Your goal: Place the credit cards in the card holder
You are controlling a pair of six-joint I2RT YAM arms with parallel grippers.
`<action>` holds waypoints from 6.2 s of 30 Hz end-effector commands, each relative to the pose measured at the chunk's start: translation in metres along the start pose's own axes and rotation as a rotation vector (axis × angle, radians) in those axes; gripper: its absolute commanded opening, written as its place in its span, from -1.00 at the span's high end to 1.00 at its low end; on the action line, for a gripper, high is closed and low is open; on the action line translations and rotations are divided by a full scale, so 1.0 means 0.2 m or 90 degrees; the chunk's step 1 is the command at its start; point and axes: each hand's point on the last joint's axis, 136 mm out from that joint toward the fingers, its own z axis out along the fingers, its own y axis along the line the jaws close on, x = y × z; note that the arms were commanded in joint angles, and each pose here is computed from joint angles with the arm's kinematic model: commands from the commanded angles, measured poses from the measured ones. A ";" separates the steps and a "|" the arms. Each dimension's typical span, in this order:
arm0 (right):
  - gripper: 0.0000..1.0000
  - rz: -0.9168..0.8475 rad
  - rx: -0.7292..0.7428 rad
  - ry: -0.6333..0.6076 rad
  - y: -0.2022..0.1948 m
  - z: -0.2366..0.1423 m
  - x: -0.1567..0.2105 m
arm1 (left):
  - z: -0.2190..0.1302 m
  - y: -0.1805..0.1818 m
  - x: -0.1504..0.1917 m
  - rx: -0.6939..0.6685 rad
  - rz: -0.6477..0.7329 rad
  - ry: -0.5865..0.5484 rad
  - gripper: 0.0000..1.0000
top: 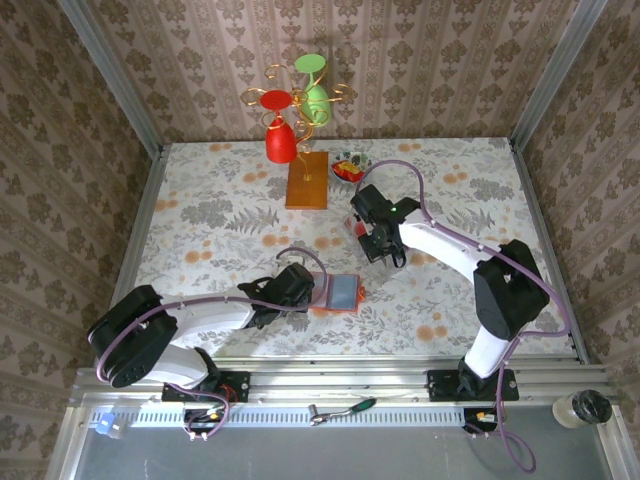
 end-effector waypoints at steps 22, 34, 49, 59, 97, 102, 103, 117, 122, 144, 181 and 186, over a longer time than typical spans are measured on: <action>1.00 0.080 -0.284 -0.066 0.62 -0.12 0.03 | -0.03 0.02 0.01 -0.012 -0.009 -0.010 0.14; 1.00 0.075 -0.296 -0.030 0.71 0.00 0.09 | -0.04 0.02 0.00 -0.011 -0.009 -0.011 0.15; 1.00 0.001 -0.266 0.017 0.72 0.15 0.16 | -0.05 0.02 0.00 -0.010 -0.008 -0.014 0.14; 1.00 0.001 -0.270 0.012 0.72 0.13 0.15 | 0.00 0.03 0.03 -0.024 0.009 0.002 0.14; 1.00 0.170 -0.261 -0.050 0.52 0.07 0.27 | 0.04 -0.03 0.10 -0.030 0.036 0.024 0.16; 1.00 0.217 -0.315 -0.092 0.53 -0.03 0.20 | 0.03 -0.02 0.09 -0.037 0.033 0.021 0.16; 1.00 0.226 -0.326 -0.103 0.53 -0.05 0.18 | 0.03 -0.02 0.08 -0.042 0.031 0.019 0.16; 1.00 0.261 -0.423 -0.095 0.71 0.01 0.11 | -0.01 -0.01 0.04 -0.058 0.031 0.009 0.15; 1.00 0.266 -0.417 -0.080 0.72 0.07 0.12 | -0.01 -0.02 0.03 -0.055 0.033 0.007 0.15; 1.00 0.270 -0.428 -0.083 0.72 0.06 0.13 | 0.02 -0.03 0.04 -0.056 0.047 0.015 0.14; 1.00 0.392 -0.411 -0.264 0.55 0.02 0.02 | 0.02 -0.01 0.08 -0.071 0.046 0.024 0.14; 1.00 0.399 -0.408 -0.261 0.55 0.05 0.03 | 0.02 0.00 0.08 -0.072 0.045 0.025 0.15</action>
